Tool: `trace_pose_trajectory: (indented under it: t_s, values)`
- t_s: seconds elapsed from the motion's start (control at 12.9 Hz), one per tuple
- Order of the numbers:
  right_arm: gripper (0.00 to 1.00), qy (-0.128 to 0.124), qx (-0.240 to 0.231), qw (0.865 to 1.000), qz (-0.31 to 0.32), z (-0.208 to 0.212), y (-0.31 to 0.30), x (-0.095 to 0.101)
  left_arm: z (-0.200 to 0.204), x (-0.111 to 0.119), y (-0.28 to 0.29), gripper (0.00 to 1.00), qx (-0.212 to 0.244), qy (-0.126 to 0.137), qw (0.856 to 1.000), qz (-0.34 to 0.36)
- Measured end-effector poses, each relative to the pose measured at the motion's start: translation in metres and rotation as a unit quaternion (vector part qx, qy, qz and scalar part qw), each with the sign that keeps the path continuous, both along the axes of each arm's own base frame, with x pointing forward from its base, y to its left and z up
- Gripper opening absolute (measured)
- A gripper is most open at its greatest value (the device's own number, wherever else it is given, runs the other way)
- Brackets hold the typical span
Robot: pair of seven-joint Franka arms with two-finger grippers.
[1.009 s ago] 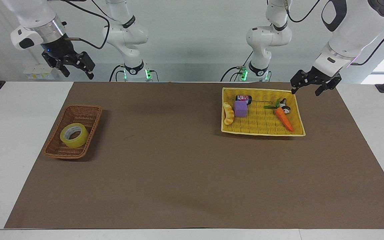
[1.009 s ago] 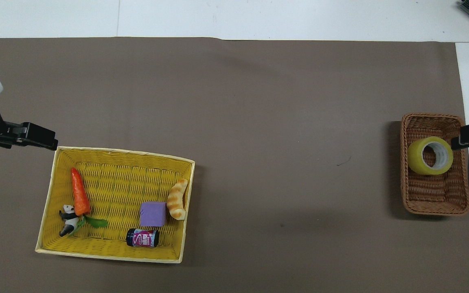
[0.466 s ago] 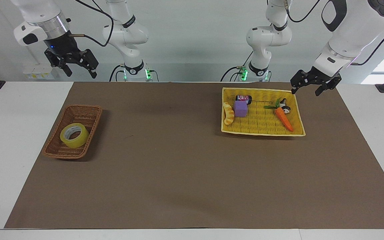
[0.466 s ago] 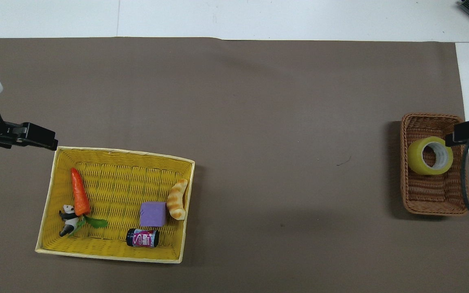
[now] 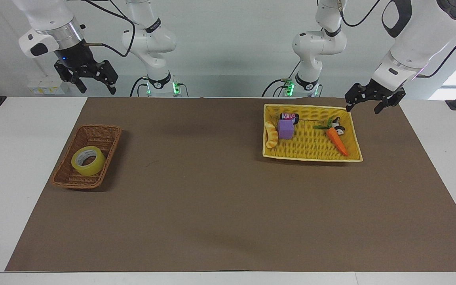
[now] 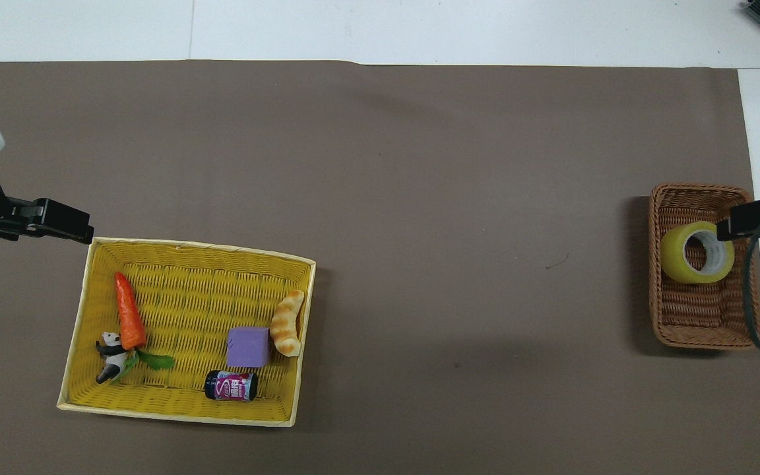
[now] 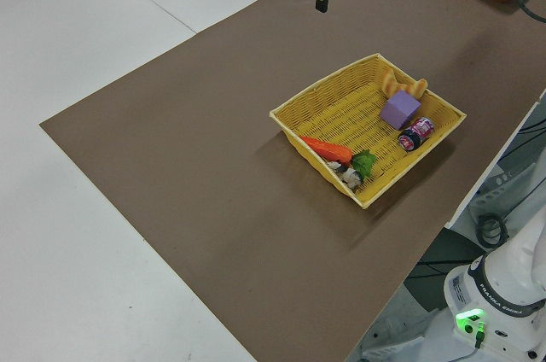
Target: Move tape to another basket
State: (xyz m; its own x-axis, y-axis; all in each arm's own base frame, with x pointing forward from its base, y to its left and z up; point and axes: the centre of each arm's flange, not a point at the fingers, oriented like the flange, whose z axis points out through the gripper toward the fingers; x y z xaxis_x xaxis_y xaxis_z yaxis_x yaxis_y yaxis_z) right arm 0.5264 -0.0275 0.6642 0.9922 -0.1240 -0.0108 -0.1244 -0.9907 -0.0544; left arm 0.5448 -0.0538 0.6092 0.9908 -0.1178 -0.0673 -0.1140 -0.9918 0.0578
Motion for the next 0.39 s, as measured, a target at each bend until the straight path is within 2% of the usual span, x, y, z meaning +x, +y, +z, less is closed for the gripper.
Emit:
trace_pose_trajectory:
  t_s: [0.39]
  values:
    - [1.0, -0.001, 0.0, 1.0, -0.003, 0.0002, -0.003, -0.0005, 0.0, 0.0, 0.0, 1.0, 0.0, 0.0, 1.0, 0.0]
